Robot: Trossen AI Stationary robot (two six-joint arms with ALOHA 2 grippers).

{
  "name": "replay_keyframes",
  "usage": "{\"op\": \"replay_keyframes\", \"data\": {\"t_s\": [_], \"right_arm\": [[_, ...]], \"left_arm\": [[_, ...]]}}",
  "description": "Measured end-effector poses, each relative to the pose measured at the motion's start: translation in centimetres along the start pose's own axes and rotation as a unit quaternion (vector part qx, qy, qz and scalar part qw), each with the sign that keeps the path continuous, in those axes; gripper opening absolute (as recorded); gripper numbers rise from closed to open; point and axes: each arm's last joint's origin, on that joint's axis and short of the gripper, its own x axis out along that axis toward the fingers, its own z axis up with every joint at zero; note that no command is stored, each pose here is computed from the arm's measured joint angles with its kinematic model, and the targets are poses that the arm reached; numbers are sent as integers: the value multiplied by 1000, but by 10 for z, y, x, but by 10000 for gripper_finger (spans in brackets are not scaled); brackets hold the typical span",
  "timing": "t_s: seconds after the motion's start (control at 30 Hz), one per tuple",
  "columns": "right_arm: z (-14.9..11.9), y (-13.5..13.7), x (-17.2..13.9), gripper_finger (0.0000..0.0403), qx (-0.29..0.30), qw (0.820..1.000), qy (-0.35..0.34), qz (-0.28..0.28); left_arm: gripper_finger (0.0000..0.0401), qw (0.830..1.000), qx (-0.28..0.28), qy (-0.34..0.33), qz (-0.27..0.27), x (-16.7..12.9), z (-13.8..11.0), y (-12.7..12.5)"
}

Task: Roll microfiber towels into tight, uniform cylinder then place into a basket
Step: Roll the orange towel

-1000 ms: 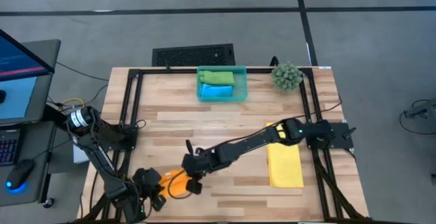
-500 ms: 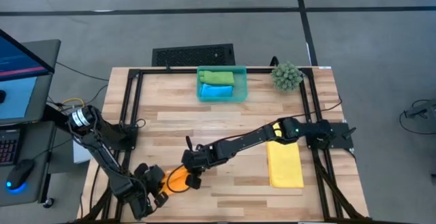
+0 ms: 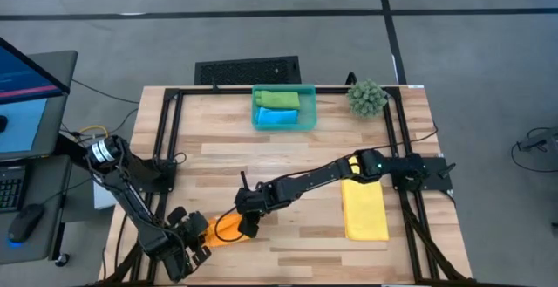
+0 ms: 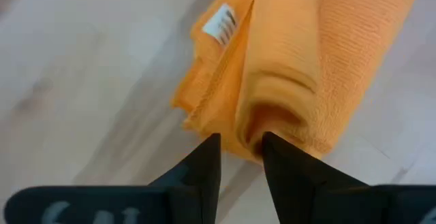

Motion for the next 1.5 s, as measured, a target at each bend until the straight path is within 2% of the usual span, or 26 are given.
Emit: {"op": "replay_keyframes", "data": {"t_s": [0.13,0.2,0.33,0.43,0.6,0.7,0.8,0.9,1.13,1.33,1.5], "right_arm": [[1,0,0,128,0,1000,-10,-6],[2,1,0,122,0,1000,-14,-1],[2,1,0,117,0,1000,-14,0],[2,1,0,117,0,1000,-15,1],[4,2,0,118,0,1000,-23,7],[3,3,0,118,-1,1000,-23,7],[3,3,0,118,-1,1000,-21,7],[3,3,0,118,-3,1000,-22,7],[3,3,0,118,-6,1000,-24,8],[4,4,-2,118,-27,999,-24,6],[10,11,-22,118,-60,997,-37,14]], "left_arm": [[98,999,25,-22,22,-19,3,-3],[98,997,46,-60,20,-33,5,-7],[98,977,105,-183,-35,-55,7,-21],[98,967,122,-216,-55,-54,10,-28],[98,971,129,-198,-39,-18,12,-25],[98,980,116,-159,-31,2,9,-19],[97,983,98,-152,-27,14,5,-12],[97,985,86,-147,-29,20,2,-7],[97,986,55,-134,-76,43,-6,3],[97,985,40,-137,-95,51,-8,9],[97,985,42,-135,-96,51,-9,10]]}}
